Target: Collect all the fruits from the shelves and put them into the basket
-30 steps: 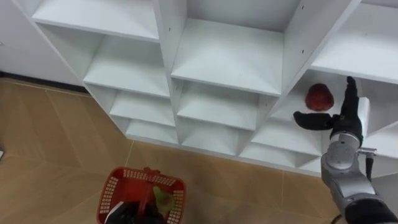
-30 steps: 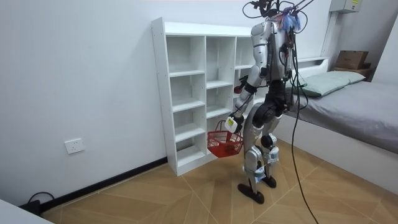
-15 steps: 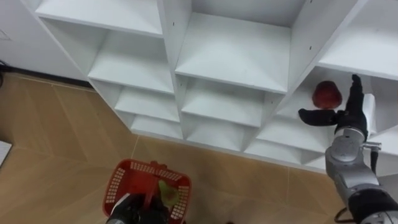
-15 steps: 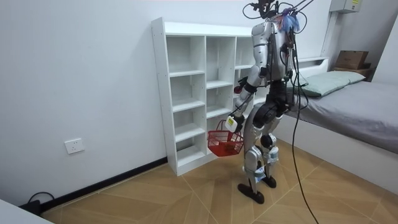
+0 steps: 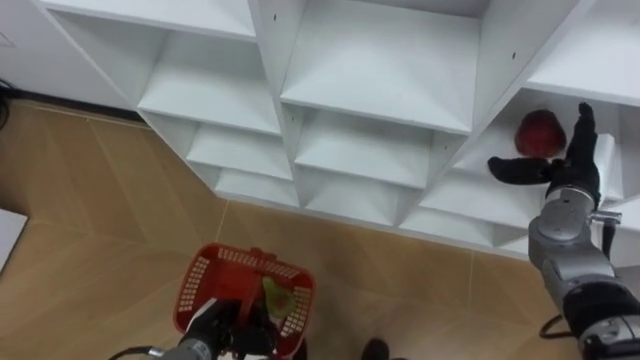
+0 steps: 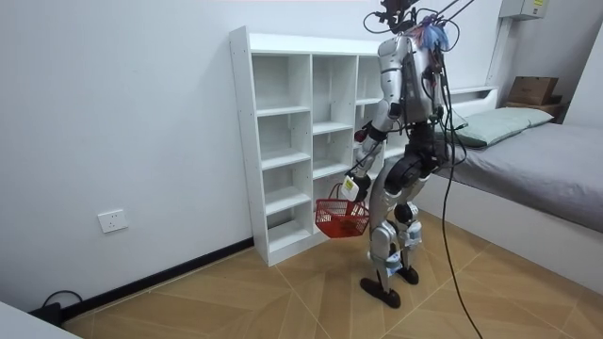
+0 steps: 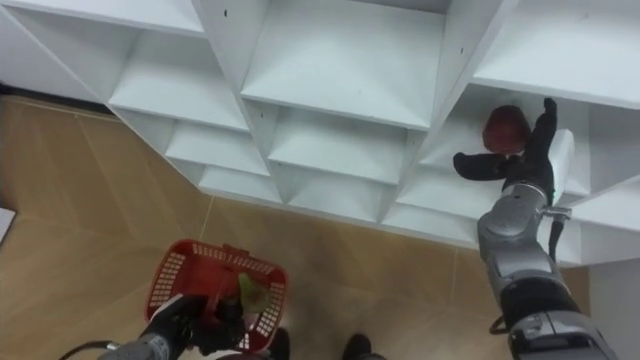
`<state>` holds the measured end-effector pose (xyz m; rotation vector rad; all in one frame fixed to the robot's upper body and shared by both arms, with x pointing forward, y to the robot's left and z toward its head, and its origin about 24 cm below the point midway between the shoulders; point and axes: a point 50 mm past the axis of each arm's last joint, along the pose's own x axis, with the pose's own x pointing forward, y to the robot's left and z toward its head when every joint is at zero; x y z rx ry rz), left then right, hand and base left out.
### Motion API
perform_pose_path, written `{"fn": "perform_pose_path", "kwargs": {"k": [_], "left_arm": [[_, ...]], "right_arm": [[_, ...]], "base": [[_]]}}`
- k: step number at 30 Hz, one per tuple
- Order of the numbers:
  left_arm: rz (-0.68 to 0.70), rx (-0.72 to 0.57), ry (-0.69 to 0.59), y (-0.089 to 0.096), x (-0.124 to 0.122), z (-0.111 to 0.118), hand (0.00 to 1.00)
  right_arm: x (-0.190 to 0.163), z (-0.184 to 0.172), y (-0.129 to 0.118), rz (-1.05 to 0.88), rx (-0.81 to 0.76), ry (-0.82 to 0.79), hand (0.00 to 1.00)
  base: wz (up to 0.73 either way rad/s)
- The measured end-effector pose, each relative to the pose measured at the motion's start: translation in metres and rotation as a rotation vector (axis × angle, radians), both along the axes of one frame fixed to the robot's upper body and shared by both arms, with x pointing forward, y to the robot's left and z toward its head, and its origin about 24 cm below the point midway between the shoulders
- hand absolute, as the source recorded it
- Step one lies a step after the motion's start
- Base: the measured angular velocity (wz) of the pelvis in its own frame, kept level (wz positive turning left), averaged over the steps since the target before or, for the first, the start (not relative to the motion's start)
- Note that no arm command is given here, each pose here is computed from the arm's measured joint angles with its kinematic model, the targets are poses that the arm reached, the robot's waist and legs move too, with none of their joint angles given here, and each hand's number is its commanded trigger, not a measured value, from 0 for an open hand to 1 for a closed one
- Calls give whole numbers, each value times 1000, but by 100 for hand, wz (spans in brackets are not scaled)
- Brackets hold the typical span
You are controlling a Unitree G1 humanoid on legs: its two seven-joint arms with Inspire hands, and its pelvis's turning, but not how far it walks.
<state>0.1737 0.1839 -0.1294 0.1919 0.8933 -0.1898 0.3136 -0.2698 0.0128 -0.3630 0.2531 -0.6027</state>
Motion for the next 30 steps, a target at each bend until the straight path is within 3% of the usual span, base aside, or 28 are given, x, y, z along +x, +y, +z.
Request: {"fn": "perform_pose_path", "kwargs": {"k": [30], "left_arm": [[-55,-4,-61,-13,10,8,100]], "right_arm": [[11,19,-6,-53,32,-68,0]], "base": [[0]]}}
